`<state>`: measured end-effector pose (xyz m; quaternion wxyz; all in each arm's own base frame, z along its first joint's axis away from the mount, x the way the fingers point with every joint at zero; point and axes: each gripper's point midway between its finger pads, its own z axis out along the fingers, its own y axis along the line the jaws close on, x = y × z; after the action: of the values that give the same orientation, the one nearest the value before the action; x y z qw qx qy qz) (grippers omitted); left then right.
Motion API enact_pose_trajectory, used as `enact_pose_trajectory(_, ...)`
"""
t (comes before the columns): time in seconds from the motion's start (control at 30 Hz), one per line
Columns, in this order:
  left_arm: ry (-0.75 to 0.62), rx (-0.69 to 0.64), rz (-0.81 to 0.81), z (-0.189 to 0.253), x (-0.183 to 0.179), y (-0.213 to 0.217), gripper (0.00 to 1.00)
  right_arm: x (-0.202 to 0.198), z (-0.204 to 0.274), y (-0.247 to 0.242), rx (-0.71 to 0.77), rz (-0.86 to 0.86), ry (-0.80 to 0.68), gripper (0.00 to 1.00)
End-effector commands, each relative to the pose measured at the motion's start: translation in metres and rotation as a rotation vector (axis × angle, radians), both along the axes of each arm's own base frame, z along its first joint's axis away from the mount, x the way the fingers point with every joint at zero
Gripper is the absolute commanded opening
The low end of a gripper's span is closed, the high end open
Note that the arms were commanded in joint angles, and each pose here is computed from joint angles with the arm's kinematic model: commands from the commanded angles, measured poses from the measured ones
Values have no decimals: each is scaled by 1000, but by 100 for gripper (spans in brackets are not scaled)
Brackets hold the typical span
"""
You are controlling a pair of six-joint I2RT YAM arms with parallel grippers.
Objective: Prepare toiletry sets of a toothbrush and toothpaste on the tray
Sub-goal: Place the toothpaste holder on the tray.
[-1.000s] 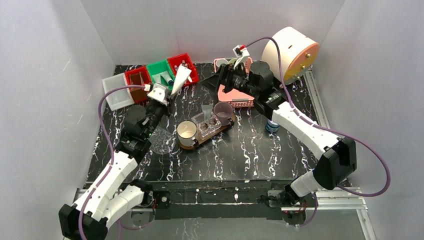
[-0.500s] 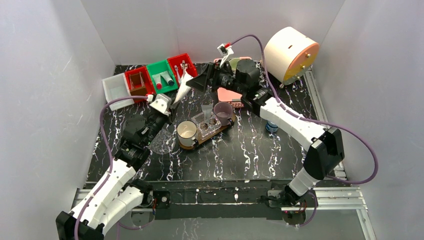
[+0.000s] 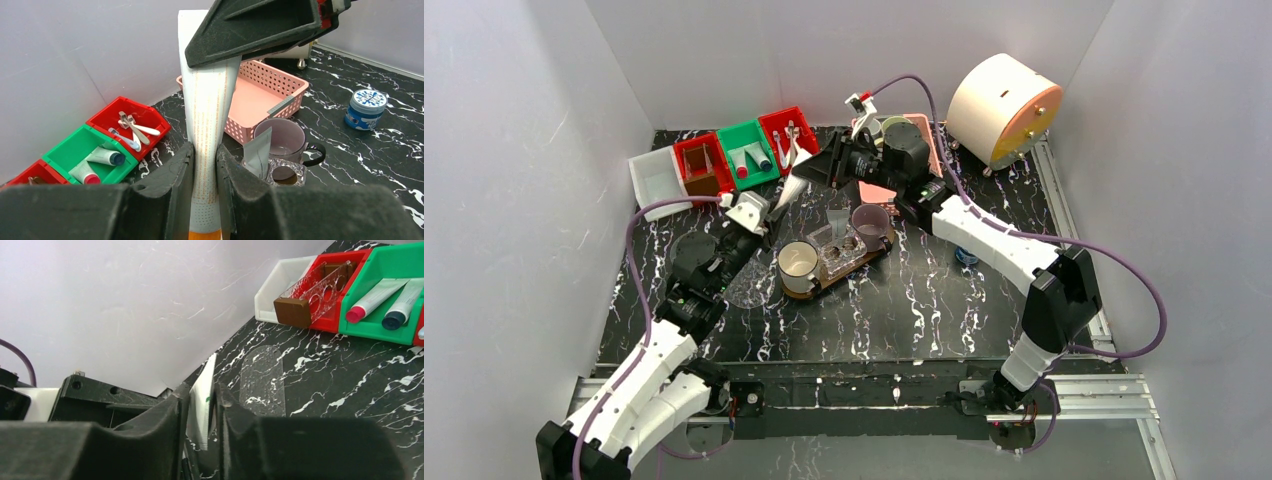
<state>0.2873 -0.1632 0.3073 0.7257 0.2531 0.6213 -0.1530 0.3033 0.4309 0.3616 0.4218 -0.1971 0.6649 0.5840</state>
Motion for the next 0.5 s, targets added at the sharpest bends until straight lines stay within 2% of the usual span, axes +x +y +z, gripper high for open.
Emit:
enact_pose_trajectory(0.0, -93, -24, -10, 23, -7, 1, 19, -8, 43, 0, 96, 30, -90, 28)
enact_pose_trajectory(0.1, -96, -20, -7, 23, -7, 2, 28, -9, 45, -3, 100, 25, -103, 18)
enact_pose_trajectory(0.2, -100, -15, -4, 22, -7, 3, 45, -11, 48, -5, 100, 22, -122, 7)
enact_pose_trajectory(0.27, -107, -13, 0, 23, -8, 4, 52, -12, 50, -7, 99, 22, -140, 2)
enact_pose_trajectory(0.47, -118, -16, 21, 26, -9, 9, 75, -16, 53, -13, 93, 14, -202, 1)
